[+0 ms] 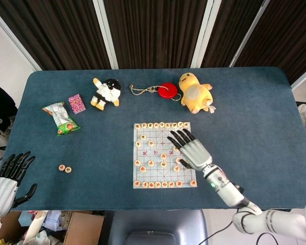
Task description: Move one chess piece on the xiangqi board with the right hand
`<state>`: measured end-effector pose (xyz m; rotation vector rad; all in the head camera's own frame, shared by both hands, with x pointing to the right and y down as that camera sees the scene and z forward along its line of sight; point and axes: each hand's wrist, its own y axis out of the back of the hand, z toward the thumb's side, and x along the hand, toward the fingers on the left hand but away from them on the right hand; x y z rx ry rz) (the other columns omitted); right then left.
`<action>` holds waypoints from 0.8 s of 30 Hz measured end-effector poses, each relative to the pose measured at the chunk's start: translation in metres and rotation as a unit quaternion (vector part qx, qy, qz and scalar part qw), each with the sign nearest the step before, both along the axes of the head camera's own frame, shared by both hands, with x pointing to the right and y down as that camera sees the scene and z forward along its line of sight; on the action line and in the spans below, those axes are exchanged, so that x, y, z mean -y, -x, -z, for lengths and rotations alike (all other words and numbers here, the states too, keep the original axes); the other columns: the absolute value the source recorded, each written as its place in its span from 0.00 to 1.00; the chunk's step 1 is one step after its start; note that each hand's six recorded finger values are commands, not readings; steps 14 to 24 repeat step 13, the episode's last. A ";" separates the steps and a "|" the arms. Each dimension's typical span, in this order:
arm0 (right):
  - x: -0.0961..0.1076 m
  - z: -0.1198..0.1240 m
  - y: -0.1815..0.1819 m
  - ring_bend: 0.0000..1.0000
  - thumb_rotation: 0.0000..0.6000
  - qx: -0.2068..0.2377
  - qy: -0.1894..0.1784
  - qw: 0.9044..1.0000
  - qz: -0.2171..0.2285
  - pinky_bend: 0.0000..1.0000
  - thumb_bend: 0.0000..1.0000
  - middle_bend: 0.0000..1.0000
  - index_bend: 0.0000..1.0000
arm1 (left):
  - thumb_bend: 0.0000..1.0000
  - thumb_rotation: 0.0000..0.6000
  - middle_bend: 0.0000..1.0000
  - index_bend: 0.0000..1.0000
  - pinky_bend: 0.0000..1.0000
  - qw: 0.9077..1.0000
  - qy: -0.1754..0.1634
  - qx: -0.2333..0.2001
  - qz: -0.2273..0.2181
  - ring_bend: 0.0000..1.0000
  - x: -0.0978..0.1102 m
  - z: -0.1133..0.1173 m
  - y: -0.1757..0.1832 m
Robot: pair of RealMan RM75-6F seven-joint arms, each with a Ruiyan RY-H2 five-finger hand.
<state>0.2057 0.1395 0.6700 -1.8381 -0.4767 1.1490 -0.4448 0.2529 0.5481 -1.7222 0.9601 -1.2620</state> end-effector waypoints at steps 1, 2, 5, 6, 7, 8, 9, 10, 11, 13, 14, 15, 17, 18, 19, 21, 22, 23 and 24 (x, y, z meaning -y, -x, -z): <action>-0.007 0.013 -0.015 0.00 1.00 -0.003 -0.003 1.000 -0.022 0.00 0.35 0.00 0.00 | 0.38 1.00 0.00 0.00 0.01 1.000 -0.001 0.001 0.001 0.00 0.000 0.000 0.000; -0.012 0.022 -0.025 0.00 1.00 -0.003 -0.007 0.999 -0.042 0.00 0.34 0.00 0.00 | 0.38 1.00 0.00 0.00 0.01 1.000 -0.002 0.003 0.002 0.00 0.000 0.000 0.001; -0.027 0.053 -0.066 0.00 1.00 -0.007 -0.034 0.992 -0.120 0.00 0.33 0.00 0.00 | 0.38 1.00 0.00 0.00 0.01 1.000 -0.002 0.009 0.005 0.00 0.001 -0.001 0.002; -0.032 0.060 -0.082 0.00 1.00 -0.013 -0.046 0.988 -0.145 0.00 0.33 0.00 0.00 | 0.38 1.00 0.00 0.00 0.01 1.000 -0.002 0.012 0.005 0.00 0.001 -0.002 0.003; -0.040 0.070 -0.105 0.00 1.00 -0.026 -0.063 0.982 -0.177 0.00 0.33 0.00 0.00 | 0.38 1.00 0.00 0.00 0.01 1.000 -0.002 0.014 0.006 0.00 0.002 -0.003 0.003; -0.047 0.077 -0.121 0.00 1.00 -0.037 -0.074 0.977 -0.198 0.00 0.33 0.00 0.00 | 0.38 1.00 0.00 0.00 0.01 1.000 -0.002 0.015 0.007 0.00 0.002 -0.003 0.003; -0.053 0.083 -0.136 0.00 1.00 -0.047 -0.084 0.972 -0.216 0.00 0.33 0.00 0.00 | 0.38 1.00 0.00 0.00 0.01 1.000 -0.002 0.017 0.007 0.00 0.003 -0.004 0.002; -0.061 0.091 -0.150 0.00 1.00 -0.057 -0.092 0.966 -0.233 0.00 0.32 0.00 0.00 | 0.38 1.00 0.00 0.00 0.01 1.000 -0.002 0.018 0.007 0.00 0.003 -0.005 0.002; -0.065 0.095 -0.157 0.00 1.00 -0.062 -0.096 0.964 -0.240 0.00 0.31 0.00 0.00 | 0.38 1.00 0.00 0.00 0.01 1.000 -0.002 0.020 0.007 0.00 0.003 -0.006 0.002; -0.069 0.100 -0.164 0.00 1.00 -0.066 -0.100 0.964 -0.237 0.00 0.31 0.00 0.00 | 0.38 1.00 0.00 0.00 0.01 1.000 -0.003 0.023 0.007 0.00 0.003 -0.006 0.001; -0.069 0.100 -0.164 0.00 1.00 -0.066 -0.100 0.964 -0.237 0.00 0.31 0.00 0.00 | 0.38 1.00 0.00 0.00 0.01 1.000 -0.003 0.023 0.007 0.00 0.003 -0.006 0.001; -0.069 0.100 -0.164 0.00 1.00 -0.066 -0.100 0.964 -0.237 0.00 0.31 0.00 0.00 | 0.38 1.00 0.00 0.00 0.01 1.000 -0.003 0.023 0.007 0.00 0.003 -0.006 0.001; -0.069 0.100 -0.164 0.00 1.00 -0.066 -0.100 0.964 -0.237 0.00 0.31 0.00 0.00 | 0.38 1.00 0.00 0.00 0.01 1.000 -0.003 0.023 0.007 0.00 0.003 -0.006 0.001; -0.069 0.100 -0.164 0.00 1.00 -0.066 -0.100 0.964 -0.237 0.00 0.31 0.00 0.00 | 0.38 1.00 0.00 0.00 0.01 1.000 -0.003 0.023 0.007 0.00 0.003 -0.006 0.001; -0.069 0.100 -0.164 0.00 1.00 -0.066 -0.100 0.964 -0.237 0.00 0.31 0.00 0.00 | 0.38 1.00 0.00 0.00 0.01 1.000 -0.003 0.023 0.007 0.00 0.003 -0.006 0.001; -0.069 0.100 -0.164 0.00 1.00 -0.066 -0.100 0.964 -0.237 0.00 0.31 0.00 0.00 | 0.38 1.00 0.00 0.00 0.01 1.000 -0.003 0.023 0.007 0.00 0.003 -0.006 0.001; -0.069 0.100 -0.164 0.00 1.00 -0.066 -0.100 0.964 -0.237 0.00 0.31 0.00 0.00 | 0.38 1.00 0.00 0.00 0.01 1.000 -0.003 0.023 0.007 0.00 0.003 -0.006 0.001; -0.069 0.100 -0.164 0.00 1.00 -0.066 -0.100 0.964 -0.237 0.00 0.31 0.00 0.00 | 0.38 1.00 0.00 0.00 0.01 1.000 -0.003 0.023 0.007 0.00 0.003 -0.006 0.001; -0.069 0.100 -0.164 0.00 1.00 -0.066 -0.100 0.964 -0.237 0.00 0.31 0.00 0.00 | 0.38 1.00 0.00 0.00 0.01 1.000 -0.003 0.023 0.007 0.00 0.003 -0.006 0.001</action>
